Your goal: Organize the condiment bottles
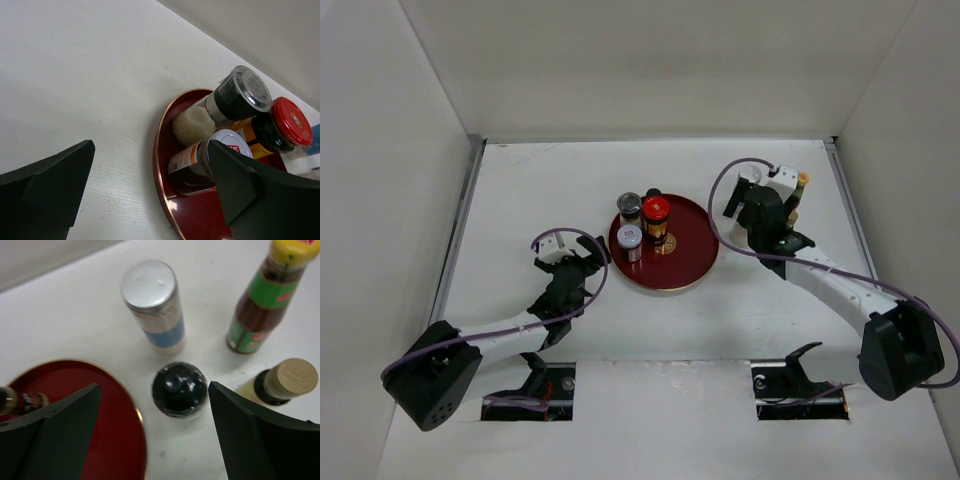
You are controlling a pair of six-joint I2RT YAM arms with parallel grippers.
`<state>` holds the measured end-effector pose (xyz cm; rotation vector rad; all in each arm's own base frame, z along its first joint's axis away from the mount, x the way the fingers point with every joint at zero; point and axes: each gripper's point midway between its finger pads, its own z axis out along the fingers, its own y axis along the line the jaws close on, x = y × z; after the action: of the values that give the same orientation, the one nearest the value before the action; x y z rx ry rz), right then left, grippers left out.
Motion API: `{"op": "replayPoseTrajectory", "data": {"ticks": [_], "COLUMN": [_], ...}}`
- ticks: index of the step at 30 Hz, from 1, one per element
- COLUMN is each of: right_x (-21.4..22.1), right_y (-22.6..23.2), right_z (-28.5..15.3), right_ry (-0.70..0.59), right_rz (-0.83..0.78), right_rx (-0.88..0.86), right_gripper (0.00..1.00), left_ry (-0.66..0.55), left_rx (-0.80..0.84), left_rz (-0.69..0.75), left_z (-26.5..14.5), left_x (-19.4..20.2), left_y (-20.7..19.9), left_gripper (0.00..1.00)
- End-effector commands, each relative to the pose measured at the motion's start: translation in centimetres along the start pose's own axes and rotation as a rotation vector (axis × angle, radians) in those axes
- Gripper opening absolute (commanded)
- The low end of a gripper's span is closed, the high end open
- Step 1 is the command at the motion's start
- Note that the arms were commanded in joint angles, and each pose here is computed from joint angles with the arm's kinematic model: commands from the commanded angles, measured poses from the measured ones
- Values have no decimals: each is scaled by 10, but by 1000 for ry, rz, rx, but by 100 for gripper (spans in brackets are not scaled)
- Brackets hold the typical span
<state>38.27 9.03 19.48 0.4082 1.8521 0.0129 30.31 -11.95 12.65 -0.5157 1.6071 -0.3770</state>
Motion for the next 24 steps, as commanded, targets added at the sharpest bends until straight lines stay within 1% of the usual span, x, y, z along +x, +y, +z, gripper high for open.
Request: {"op": "replayPoseTrajectory", "data": {"ticks": [1, 6, 8, 12, 14, 16, 17, 21, 24], "right_x": [11, 31, 39, 46, 45, 38, 31, 2, -20], "right_y": [-14, -16, -18, -21, -19, -19, -20, -10, 15], "right_z": [7, 28, 35, 48, 50, 49, 47, 26, 12], "right_ry": [33, 100, 117, 132, 122, 95, 72, -19, -67], "right_rz": [-8, -18, -23, -28, -27, -19, -14, -39, -53], "right_rx": [43, 41, 52, 76, 71, 73, 81, 77, 16], "right_gripper": [95, 94, 92, 82, 70, 58, 55, 53, 53], "left_ry": [-28, -17, -21, -12, -15, -18, -14, -9, -3], "left_rx": [42, 47, 50, 46, 52, 40, 35, 49, 36], "left_rz": [-54, -50, -54, -47, -52, -49, -44, -46, -38], "left_z": [3, 4, 3, 4, 3, 4, 5, 5, 6], "left_x": [-12, -9, -10, -7, -9, -9, -7, -6, -3], "left_y": [-15, -17, -17, -16, -17, -14, -13, -17, -14], "left_gripper": [100, 100, 100, 100, 100, 100, 100, 100, 100]}}
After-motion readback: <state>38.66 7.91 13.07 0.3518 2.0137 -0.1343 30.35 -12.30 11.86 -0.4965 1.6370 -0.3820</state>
